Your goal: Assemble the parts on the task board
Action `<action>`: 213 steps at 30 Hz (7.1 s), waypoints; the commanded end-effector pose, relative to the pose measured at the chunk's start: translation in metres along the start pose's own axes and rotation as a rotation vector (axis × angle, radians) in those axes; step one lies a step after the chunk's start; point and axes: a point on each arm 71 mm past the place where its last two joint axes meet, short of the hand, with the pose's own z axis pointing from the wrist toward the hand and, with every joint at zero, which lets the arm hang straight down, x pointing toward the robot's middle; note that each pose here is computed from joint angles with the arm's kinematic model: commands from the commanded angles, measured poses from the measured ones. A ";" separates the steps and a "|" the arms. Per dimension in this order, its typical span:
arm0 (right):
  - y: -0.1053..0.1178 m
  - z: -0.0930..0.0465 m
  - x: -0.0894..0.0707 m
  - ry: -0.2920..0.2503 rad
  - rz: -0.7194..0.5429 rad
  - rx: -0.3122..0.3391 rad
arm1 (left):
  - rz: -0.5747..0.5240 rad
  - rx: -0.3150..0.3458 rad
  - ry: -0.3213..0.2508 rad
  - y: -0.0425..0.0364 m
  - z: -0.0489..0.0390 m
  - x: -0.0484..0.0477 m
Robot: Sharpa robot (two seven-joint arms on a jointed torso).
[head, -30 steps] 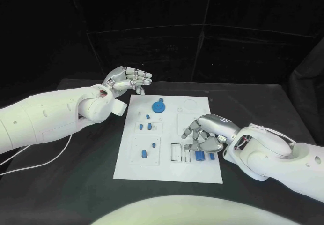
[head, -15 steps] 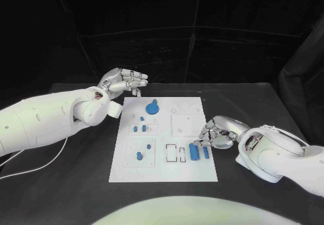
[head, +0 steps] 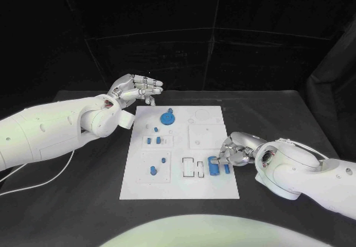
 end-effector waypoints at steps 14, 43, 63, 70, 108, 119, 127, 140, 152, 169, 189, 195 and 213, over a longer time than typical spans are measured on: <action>0.006 0.006 0.019 0.082 -0.113 0.033 | -0.006 0.004 0.004 -0.0009 0.0005 -0.0015; 0.030 -0.010 0.015 -0.074 0.117 -0.113 | -0.006 0.004 0.005 -0.0008 0.0012 -0.0009; 0.057 0.007 0.035 0.065 0.086 -0.078 | -0.008 0.004 0.012 -0.0011 0.0023 0.0027; 0.060 0.009 0.034 0.034 0.075 -0.074 | -0.009 0.004 0.014 -0.0011 0.0025 0.0034; 0.068 0.008 0.036 0.058 0.018 -0.155 | -0.009 0.001 0.013 -0.0007 0.0026 0.0024; 0.066 0.010 0.035 0.041 -0.011 -0.146 | -0.008 0.000 0.011 -0.0007 0.0022 0.0018; 0.065 0.008 0.034 0.041 -0.011 -0.170 | -0.008 0.000 0.010 -0.0007 0.0018 0.0011; 0.042 -0.009 0.017 -0.067 0.097 -0.212 | -0.006 -0.001 0.005 -0.0007 0.0004 -0.0007; -0.019 -0.035 -0.002 -0.098 -0.010 -0.037 | -0.010 0.001 0.013 -0.0012 0.0001 0.0029; -0.027 -0.016 0.007 -0.016 -0.123 0.073 | -0.012 0.003 0.016 -0.0012 -0.0002 0.0034; -0.010 0.000 0.022 0.056 -0.202 0.040 | -0.012 0.001 0.016 -0.0007 0.0002 0.0029; -0.009 0.003 0.026 0.079 -0.291 0.050 | -0.012 0.000 0.017 -0.0006 0.0000 0.0030; 0.002 -0.002 0.028 0.026 -0.157 0.009 | -0.017 -0.006 0.026 -0.0003 -0.0002 0.0046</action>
